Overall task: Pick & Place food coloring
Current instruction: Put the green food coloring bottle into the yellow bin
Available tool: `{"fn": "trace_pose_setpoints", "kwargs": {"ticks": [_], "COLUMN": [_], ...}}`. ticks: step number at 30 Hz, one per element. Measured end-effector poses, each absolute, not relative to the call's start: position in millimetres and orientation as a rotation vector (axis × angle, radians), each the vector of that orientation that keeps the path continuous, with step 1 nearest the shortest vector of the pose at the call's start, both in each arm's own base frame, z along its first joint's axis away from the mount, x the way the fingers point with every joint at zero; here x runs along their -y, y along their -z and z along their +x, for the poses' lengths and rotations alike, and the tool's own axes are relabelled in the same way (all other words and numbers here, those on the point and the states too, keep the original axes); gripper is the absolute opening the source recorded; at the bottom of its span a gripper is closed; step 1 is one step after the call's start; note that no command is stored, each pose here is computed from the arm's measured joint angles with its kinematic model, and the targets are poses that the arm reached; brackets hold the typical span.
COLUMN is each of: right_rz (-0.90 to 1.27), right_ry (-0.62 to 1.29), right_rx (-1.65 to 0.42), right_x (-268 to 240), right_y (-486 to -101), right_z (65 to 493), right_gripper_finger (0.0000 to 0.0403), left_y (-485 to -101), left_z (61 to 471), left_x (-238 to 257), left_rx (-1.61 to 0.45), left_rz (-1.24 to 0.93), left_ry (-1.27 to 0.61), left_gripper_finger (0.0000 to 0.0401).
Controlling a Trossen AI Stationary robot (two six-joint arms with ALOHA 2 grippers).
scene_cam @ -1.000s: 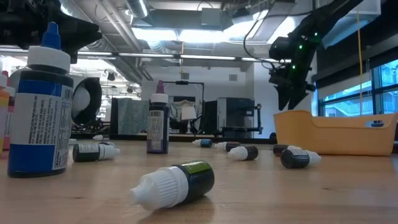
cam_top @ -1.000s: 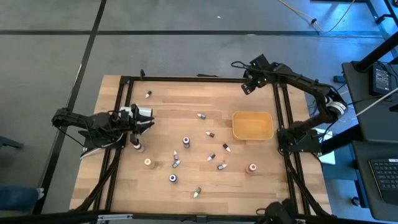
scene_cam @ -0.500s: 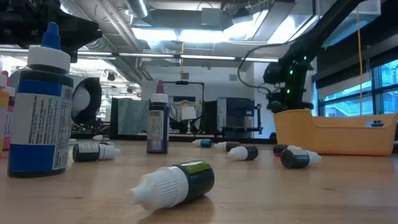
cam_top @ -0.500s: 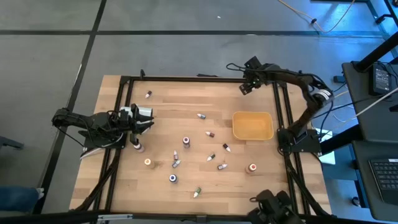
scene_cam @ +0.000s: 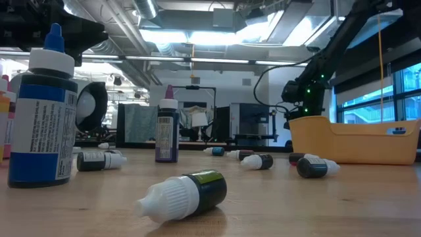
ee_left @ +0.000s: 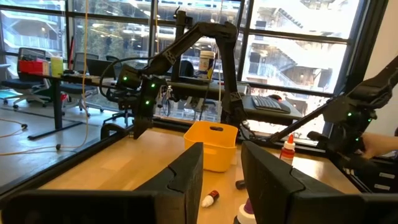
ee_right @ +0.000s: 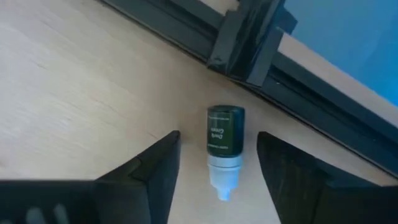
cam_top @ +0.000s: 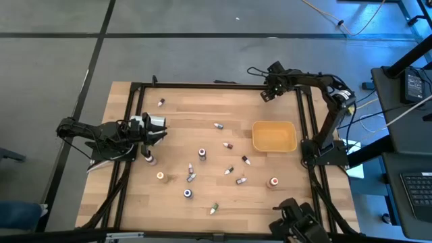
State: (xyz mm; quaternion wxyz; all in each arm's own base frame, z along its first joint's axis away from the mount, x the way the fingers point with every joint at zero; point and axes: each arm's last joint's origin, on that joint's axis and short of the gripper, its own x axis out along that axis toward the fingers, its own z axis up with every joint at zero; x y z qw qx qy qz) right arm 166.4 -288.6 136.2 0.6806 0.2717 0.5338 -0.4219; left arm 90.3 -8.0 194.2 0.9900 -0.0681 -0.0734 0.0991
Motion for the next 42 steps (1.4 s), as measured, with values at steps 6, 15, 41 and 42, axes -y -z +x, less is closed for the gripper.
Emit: {"fn": "trace_pose_setpoints", "kwargs": {"ticks": [6, 15, 41, 42], "right_rz": [0.632, 0.564, 0.425, 0.420], "right_ry": [0.917, 0.932, 0.549, 0.528], "right_rx": [-1.227, -1.223, -1.124, -1.134], "right_x": [293, 288, 32, 24], "right_y": [-125, -138, -285, -281], "right_z": [163, 163, 193, 192], "right_gripper_finger": [0.0166, 0.0072, 0.0078, 0.0078], "left_y": [-194, -194, -195, -195], "left_z": [90, 90, 90, 90], "left_x": [8, 8, 8, 8], "left_rx": [0.145, 0.145, 0.151, 0.152], "left_rz": [-0.136, -0.136, -0.138, -0.138], "left_ry": [-0.198, -0.199, -0.198, -0.198], "left_gripper_finger": [0.0103, 0.0103, 0.0105, 0.0106]}}
